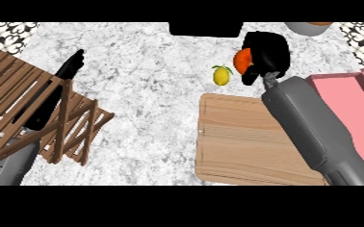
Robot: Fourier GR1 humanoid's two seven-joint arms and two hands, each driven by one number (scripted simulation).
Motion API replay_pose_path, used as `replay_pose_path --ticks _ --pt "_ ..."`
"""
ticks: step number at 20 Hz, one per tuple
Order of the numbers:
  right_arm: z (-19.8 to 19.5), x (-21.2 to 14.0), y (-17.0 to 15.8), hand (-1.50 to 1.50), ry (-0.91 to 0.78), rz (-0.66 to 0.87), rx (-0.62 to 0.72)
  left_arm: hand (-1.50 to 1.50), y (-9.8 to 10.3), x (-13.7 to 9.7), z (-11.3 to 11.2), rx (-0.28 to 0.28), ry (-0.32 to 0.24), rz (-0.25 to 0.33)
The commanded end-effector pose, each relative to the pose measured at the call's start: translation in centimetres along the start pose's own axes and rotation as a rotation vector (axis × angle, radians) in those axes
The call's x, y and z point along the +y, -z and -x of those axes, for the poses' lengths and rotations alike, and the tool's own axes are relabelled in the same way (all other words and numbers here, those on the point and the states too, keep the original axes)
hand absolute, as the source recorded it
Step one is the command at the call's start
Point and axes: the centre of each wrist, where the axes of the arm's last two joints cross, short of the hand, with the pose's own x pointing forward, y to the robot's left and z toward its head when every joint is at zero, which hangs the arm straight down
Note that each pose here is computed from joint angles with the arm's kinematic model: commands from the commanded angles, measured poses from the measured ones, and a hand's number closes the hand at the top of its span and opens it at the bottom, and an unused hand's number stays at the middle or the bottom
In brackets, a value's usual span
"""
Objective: Pick the squash from the cutting board and place it in the cardboard box
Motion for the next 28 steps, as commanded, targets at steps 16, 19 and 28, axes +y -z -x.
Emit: replay_pose_path --ticks 16,19,28 --pt "9.1 -9.5 4.0 1.50 0.236 0.458 0.542 0.00 -0.3 -3.4 -1.4 -0.077 -0.087 0.032" --pt "12.7 -11.1 4.5 1.50 0.217 0.452 0.592 0.00 0.2 -3.0 -2.3 -0.082 -0.081 0.028" --pt "20.4 -10.1 3.7 1.50 0.165 0.040 0.682 0.00 -0.2 -3.8 -1.1 -0.078 -0.072 0.030"
